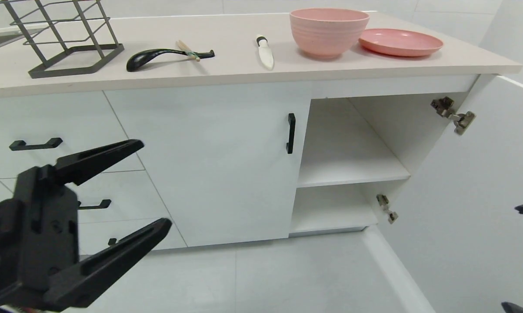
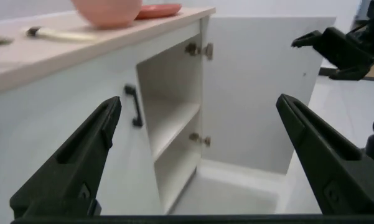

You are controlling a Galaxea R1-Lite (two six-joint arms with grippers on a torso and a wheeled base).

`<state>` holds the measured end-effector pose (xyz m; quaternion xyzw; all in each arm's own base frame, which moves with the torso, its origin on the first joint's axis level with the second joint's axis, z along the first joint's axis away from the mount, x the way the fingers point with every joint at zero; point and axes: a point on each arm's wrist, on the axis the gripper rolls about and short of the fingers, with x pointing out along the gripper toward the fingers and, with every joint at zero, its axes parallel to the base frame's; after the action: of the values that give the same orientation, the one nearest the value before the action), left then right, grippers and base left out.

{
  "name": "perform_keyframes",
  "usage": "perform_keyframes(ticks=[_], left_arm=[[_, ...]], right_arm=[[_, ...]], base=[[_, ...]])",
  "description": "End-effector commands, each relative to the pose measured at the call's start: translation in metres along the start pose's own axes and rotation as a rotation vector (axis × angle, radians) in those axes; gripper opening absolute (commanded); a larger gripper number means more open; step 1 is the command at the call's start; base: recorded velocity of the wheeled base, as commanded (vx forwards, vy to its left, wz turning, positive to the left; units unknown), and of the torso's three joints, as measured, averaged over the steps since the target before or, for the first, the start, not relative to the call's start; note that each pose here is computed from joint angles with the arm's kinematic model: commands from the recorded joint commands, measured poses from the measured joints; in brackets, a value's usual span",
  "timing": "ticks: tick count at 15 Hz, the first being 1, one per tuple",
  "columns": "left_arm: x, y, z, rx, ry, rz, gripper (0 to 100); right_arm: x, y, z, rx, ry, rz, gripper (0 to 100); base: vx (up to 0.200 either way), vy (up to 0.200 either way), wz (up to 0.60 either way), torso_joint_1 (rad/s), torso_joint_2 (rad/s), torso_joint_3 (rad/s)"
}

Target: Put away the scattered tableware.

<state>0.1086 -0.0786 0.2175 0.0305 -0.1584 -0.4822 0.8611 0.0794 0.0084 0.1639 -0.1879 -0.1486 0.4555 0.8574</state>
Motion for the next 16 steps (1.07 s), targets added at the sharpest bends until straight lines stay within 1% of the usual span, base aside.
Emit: perform_keyframes(ticks=[1,2,3,4,6,7,8,10,12,14,15,16], left_arm=[[-0.055,-0.018,0.013,0.03,0.019,0.108,100],[-0.059,-0.02,0.013,0.026,0.033,0.118,100],[-0.068,-0.025,0.012,0.015,0.061,0.138,100],[-0.078,-0.03,0.011,0.011,0.081,0.164,100],[-0.089,-0.037,0.011,0.013,0.088,0.189,100],[-0.091,-0.038,0.009,0.009,0.095,0.197,100],[-0.097,-0.042,-0.002,-0.02,0.135,0.241,100],[-0.106,-0.047,-0.008,-0.051,0.14,0.3,100],[-0.117,-0.058,-0.013,-0.076,0.112,0.341,100],[-0.129,-0.07,-0.014,-0.096,0.088,0.346,100],[-0.136,-0.078,-0.019,-0.099,0.092,0.354,100],[-0.141,-0.083,-0.023,-0.102,0.102,0.371,100]], right_arm=[[0.003,0.003,-0.002,0.031,-0.008,0.045,100],[0.003,0.004,-0.002,0.034,-0.009,0.052,100],[0.004,0.004,-0.002,0.038,-0.009,0.057,100],[0.004,0.004,-0.002,0.037,-0.01,0.058,100],[0.004,0.004,-0.003,0.04,-0.01,0.06,100],[0.004,0.005,-0.003,0.04,-0.01,0.062,100],[0.004,0.006,-0.002,0.032,-0.017,0.077,100],[0.0,0.013,0.005,-0.009,-0.04,0.074,100],[-0.012,0.032,0.014,-0.044,-0.056,0.067,100],[-0.024,0.054,0.018,-0.067,-0.07,0.066,100],[-0.031,0.067,0.019,-0.092,-0.083,0.063,100],[-0.036,0.075,0.02,-0.115,-0.091,0.054,100]], base=[[0.0,0.0,0.0,0.0,0.0,0.0],[0.0,0.0,0.0,0.0,0.0,0.0],[0.0,0.0,0.0,0.0,0.0,0.0],[0.0,0.0,0.0,0.0,0.0,0.0],[0.0,0.0,0.0,0.0,0.0,0.0],[0.0,0.0,0.0,0.0,0.0,0.0],[0.0,0.0,0.0,0.0,0.0,0.0],[0.0,0.0,0.0,0.0,0.0,0.0],[0.0,0.0,0.0,0.0,0.0,0.0],[0.0,0.0,0.0,0.0,0.0,0.0],[0.0,0.0,0.0,0.0,0.0,0.0],[0.0,0.0,0.0,0.0,0.0,0.0]])
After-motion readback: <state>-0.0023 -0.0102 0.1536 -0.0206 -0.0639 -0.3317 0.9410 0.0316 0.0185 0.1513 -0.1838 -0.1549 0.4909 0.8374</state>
